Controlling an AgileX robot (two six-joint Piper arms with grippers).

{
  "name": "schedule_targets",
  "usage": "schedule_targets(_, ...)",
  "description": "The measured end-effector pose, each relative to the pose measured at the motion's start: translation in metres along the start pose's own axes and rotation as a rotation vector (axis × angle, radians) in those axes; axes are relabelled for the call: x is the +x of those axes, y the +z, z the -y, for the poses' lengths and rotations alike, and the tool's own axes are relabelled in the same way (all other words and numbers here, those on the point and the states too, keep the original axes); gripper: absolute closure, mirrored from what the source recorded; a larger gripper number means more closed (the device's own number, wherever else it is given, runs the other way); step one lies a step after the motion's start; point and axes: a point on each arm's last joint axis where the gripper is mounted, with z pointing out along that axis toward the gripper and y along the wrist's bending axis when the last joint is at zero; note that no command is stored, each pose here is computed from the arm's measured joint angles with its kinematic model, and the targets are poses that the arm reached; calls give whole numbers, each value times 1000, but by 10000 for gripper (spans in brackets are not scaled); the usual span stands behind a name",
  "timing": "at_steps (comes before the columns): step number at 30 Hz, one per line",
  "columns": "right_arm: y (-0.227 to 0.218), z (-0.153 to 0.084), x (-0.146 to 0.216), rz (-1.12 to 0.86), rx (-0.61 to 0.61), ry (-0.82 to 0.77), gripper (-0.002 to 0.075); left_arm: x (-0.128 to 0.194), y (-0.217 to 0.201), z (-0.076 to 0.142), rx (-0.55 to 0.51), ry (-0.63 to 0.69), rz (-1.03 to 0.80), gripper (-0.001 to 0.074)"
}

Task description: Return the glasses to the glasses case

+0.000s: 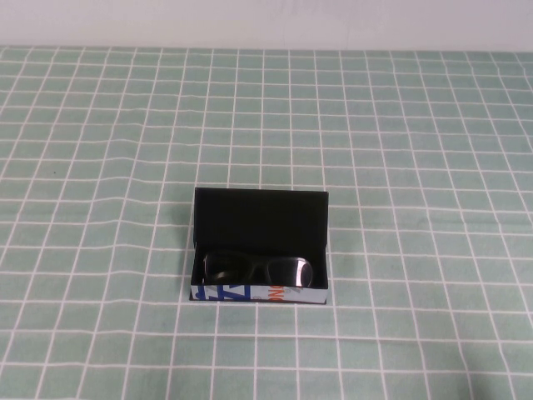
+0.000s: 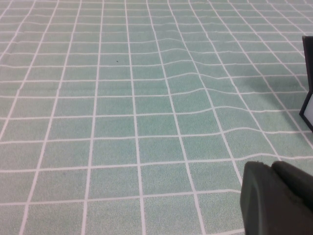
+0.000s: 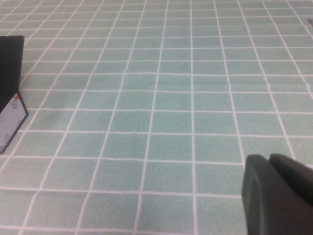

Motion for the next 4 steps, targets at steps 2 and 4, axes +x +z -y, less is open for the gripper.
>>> schedule_targets(2,0,0,0,0,0,0,738,0,0,0,0,0,0,739)
schedule_targets(4,0,0,0,0,0,0,738,0,0,0,0,0,0,738)
